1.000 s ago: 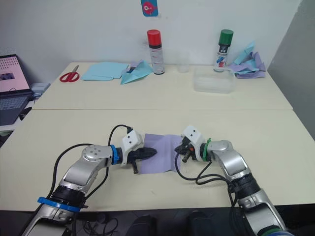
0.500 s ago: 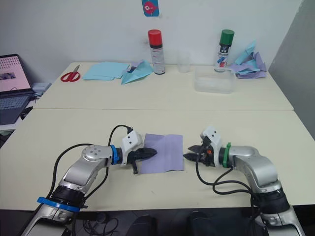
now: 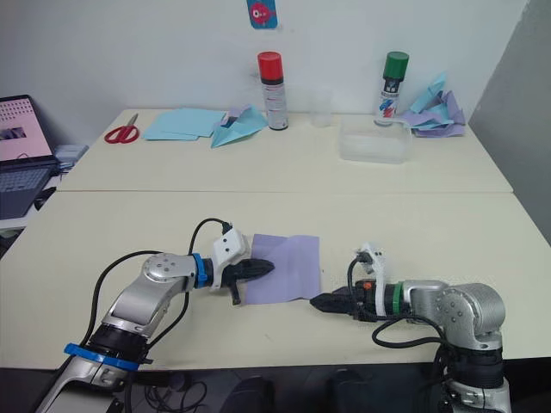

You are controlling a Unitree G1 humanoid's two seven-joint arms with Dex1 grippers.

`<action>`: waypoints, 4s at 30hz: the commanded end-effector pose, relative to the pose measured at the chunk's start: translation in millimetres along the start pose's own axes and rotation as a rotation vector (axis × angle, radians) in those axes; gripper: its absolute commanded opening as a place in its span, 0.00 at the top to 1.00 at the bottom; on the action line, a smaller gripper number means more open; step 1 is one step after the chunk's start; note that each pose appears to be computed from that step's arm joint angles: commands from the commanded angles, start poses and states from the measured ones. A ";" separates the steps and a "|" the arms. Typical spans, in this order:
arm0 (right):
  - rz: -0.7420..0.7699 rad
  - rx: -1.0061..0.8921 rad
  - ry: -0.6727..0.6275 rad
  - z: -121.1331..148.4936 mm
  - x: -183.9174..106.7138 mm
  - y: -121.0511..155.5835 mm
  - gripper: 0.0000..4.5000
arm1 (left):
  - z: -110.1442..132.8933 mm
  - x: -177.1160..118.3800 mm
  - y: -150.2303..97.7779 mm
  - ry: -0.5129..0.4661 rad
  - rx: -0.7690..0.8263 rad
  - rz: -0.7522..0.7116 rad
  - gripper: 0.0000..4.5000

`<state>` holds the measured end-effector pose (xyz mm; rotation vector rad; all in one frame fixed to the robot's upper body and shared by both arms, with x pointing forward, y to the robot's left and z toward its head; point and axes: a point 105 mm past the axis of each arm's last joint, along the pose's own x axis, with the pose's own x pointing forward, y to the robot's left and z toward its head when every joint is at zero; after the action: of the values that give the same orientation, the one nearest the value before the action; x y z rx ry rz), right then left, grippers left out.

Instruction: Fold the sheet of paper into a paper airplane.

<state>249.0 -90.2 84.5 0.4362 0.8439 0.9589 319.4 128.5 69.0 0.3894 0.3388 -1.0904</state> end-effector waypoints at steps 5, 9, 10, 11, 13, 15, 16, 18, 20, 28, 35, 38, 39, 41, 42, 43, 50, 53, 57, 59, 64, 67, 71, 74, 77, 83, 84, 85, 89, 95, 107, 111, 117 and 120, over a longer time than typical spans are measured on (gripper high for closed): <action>0.016 0.096 -0.030 6.8 18.3 3.4 0.02 | -19.7 -2.2 -5.8 0.065 -0.035 -0.006 1.00; 0.025 0.163 -0.059 12.1 28.1 4.2 0.02 | -19.5 -2.5 -5.8 0.061 -0.037 0.005 1.00; 0.041 0.187 -0.077 15.7 31.2 6.1 0.02 | -19.4 -2.5 -6.1 0.060 -0.037 0.006 1.00; 0.053 0.208 -0.093 19.6 34.0 7.5 0.02 | -19.4 -2.5 -6.3 0.059 -0.038 0.006 1.00; 0.071 0.240 -0.125 28.4 38.2 10.3 0.02 | -19.7 -2.6 -6.6 0.058 -0.038 0.007 1.00; 0.085 0.259 -0.151 37.8 40.4 12.5 0.02 | -20.1 -2.5 -6.4 0.059 -0.037 0.008 1.00; 0.089 0.265 -0.159 40.9 40.9 13.3 0.02 | -20.3 -2.4 -6.2 0.059 -0.037 0.008 1.00; 0.127 0.274 -0.187 51.3 41.4 18.6 0.02 | -20.3 -2.2 -5.0 0.060 -0.035 0.010 1.00; 0.184 0.266 -0.205 59.9 41.1 27.7 0.02 | -19.9 -1.9 -3.4 0.060 -0.032 0.011 1.00; 0.235 0.296 -0.260 71.8 41.6 35.2 0.06 | -18.8 -1.3 0.9 0.056 -0.020 0.023 1.00; 0.252 0.348 -0.299 77.0 44.7 35.1 0.54 | -18.6 -2.0 3.8 0.056 -0.013 0.033 1.00; 0.246 0.369 -0.303 77.7 47.4 33.2 0.78 | -18.6 -2.5 4.5 0.057 -0.011 0.035 1.00; 0.244 0.377 -0.304 77.5 48.9 32.4 0.87 | -18.5 -2.6 4.7 0.057 -0.010 0.035 1.00; 0.240 0.390 -0.306 77.3 51.3 31.2 0.99 | -18.4 -2.6 4.9 0.057 -0.009 0.036 1.00; 0.239 0.395 -0.304 76.6 53.3 30.8 0.99 | -18.5 -2.6 5.0 0.057 -0.009 0.037 1.00; 0.233 0.394 -0.295 74.5 55.7 30.2 0.99 | -18.8 -2.7 4.9 0.058 -0.009 0.038 1.00; 0.215 0.390 -0.301 75.3 61.7 26.6 0.99 | -20.2 -3.0 2.9 0.062 -0.004 0.038 1.00; 0.171 0.244 -0.293 80.7 46.7 26.5 0.99 | -21.2 -5.4 2.5 0.064 -0.003 0.040 1.00; 0.147 -0.081 -0.182 66.0 18.0 38.9 0.99 | -23.1 -8.2 2.0 0.069 -0.001 0.043 1.00; 0.137 -0.232 -0.120 52.4 6.2 40.3 0.99 | -23.7 -8.6 1.5 0.069 -0.001 0.045 1.00; 0.044 -0.600 0.025 22.2 -8.9 13.8 0.99 | -24.1 -8.6 -0.4 0.065 0.000 0.044 1.00; 0.047 -0.696 0.076 9.6 -11.1 6.5 0.99 | -24.7 -8.8 -1.3 0.065 -0.001 0.044 1.00; 0.070 -0.705 0.125 -8.4 -5.5 4.4 0.99 | -25.2 -9.0 -2.0 0.067 0.000 0.042 1.00; 0.055 -0.636 0.080 -8.8 7.5 0.8 0.99 | -24.8 -9.3 -1.5 0.067 0.001 0.042 1.00; 0.016 -0.598 0.059 -8.3 17.4 -9.8 0.99 | -23.5 -9.0 -0.2 0.065 0.003 0.045 1.00; -0.067 -0.527 -0.056 9.2 28.9 -22.7 0.99 | -23.3 -10.5 1.4 0.064 0.002 0.055 1.00; -0.068 -0.510 -0.078 12.5 30.5 -22.2 0.99 | -23.5 -10.8 1.8 0.064 0.002 0.057 1.00; -0.065 -0.496 -0.094 14.8 31.7 -21.3 0.99 | -23.7 -11.1 2.0 0.064 0.001 0.058 1.00; 0.022 -0.425 -0.161 26.4 44.2 -2.6 0.99 | -24.2 -11.6 2.8 0.064 0.000 0.063 1.00; 0.051 -0.385 -0.249 49.5 60.7 11.2 0.99 | -23.6 -10.9 3.0 0.060 -0.002 0.062 1.00; 0.049 -0.511 -0.177 49.4 102.5 20.1 0.99 | -26.9 -12.0 1.2 0.077 -0.007 0.043 1.00; 0.033 -0.571 -0.161 50.4 113.2 17.7 0.99 | -28.5 -15.4 2.0 0.086 -0.017 0.047 1.00; 0.008 -0.636 -0.098 46.6 125.3 11.4 0.99 | -32.3 -31.9 5.0 0.106 -0.078 0.054 1.00; -0.009 -0.664 -0.068 43.3 127.3 6.7 0.99 | -29.4 -42.8 8.4 0.102 -0.109 0.060 1.00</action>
<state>317.2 24.4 67.9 -0.0660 0.4032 1.1498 312.0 164.5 75.1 0.3845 0.3856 -1.0271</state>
